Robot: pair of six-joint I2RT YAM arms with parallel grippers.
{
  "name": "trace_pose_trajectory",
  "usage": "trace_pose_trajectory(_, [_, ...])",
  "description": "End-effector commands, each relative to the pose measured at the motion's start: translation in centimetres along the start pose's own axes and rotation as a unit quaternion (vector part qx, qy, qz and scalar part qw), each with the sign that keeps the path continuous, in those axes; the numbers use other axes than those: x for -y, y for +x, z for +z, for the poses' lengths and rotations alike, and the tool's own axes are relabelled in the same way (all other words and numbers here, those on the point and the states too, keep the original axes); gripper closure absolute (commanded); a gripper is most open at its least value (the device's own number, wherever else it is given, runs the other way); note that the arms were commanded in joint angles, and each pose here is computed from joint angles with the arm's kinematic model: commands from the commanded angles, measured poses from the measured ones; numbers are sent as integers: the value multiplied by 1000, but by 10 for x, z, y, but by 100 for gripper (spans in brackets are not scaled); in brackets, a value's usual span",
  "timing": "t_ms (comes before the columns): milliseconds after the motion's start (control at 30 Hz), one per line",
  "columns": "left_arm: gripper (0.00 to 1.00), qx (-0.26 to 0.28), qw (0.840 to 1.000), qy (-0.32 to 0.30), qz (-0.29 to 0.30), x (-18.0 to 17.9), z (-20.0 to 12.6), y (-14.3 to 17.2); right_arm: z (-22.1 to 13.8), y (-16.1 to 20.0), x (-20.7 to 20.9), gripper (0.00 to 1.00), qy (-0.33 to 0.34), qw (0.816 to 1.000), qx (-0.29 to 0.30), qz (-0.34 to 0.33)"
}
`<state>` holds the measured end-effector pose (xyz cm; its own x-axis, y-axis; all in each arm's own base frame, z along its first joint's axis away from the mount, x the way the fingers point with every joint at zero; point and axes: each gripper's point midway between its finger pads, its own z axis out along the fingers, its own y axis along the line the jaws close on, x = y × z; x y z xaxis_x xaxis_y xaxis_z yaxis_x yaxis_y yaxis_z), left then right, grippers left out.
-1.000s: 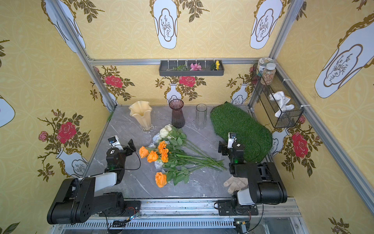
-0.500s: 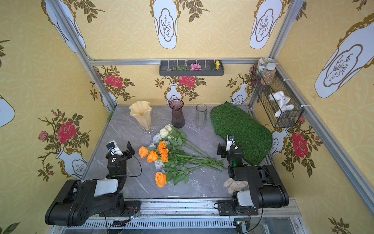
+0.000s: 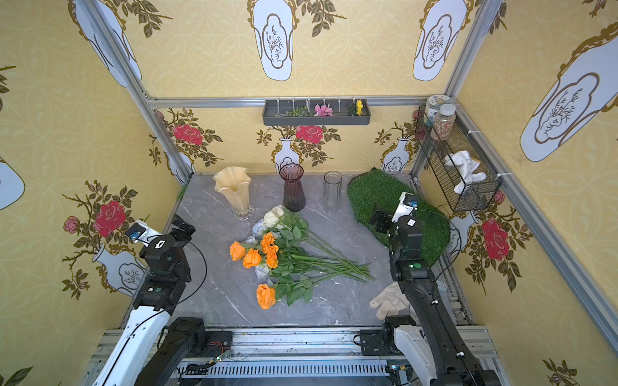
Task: Arrange the flowers in different vases according to their colors
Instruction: Pick up the flower at the center of the board.
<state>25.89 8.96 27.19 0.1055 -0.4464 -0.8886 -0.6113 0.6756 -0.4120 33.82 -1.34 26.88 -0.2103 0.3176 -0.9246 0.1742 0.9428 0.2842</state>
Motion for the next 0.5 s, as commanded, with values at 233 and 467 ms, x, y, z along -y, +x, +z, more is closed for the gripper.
trace_pose_trajectory(233, [0, -225, 974, 27, 12, 2, -55, 29, -19, 95, -35, 3, -84, 930, -347, 82])
trace_pose_trajectory(467, [0, -237, 971, -30, -3, -18, -63, 29, -26, 159, -86, 14, -128, 873, -471, -28])
